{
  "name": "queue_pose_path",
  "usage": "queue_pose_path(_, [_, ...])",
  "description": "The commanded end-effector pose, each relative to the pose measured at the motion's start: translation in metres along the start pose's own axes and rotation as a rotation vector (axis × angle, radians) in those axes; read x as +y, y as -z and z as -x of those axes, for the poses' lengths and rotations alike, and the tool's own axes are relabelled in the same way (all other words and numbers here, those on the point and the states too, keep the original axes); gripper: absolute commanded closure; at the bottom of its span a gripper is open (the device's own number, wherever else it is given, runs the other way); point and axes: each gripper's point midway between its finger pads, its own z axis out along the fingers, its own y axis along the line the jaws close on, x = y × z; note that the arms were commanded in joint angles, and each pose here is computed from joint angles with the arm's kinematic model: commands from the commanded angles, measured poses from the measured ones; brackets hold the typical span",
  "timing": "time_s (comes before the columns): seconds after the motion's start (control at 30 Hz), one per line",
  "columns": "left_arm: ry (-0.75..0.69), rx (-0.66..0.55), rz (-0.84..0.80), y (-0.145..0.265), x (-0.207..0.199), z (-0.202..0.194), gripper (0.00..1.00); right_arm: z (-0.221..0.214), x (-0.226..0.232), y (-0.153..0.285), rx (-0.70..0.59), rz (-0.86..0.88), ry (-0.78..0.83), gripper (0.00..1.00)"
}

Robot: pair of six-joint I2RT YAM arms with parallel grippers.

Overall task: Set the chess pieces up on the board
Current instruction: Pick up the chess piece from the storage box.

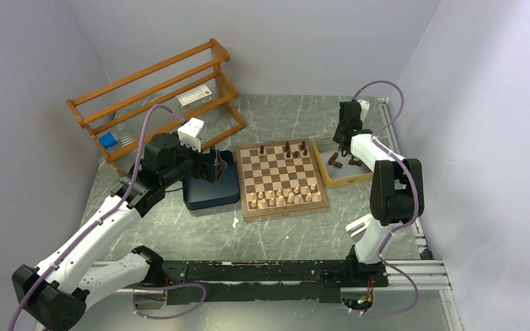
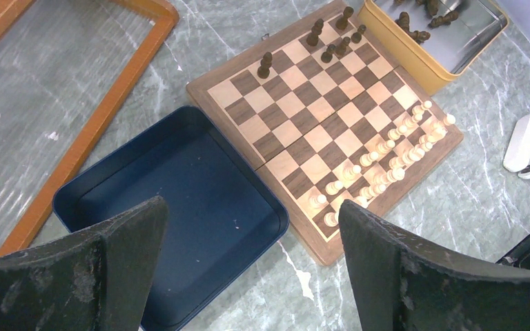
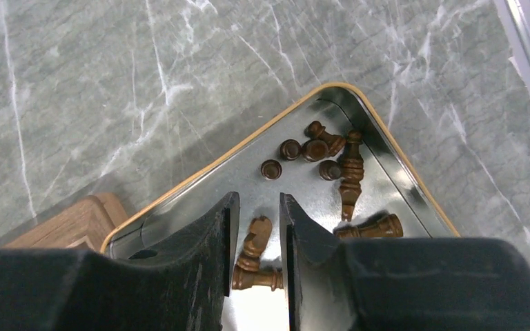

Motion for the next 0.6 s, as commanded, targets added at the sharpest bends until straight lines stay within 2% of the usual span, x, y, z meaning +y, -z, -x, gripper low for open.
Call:
queue_pose_path(0.0, [-0.017,-0.021,-0.024,0.001,-0.005,0.003,0.02,-0.004,0.000,-0.019,-0.018,0.007,-0.006,0.68])
queue_pose_path(0.57, [-0.017,-0.017,-0.023,-0.001,-0.005,0.003,0.02,-0.026,-0.010,-0.050,0.011,-0.038,0.028,0.69])
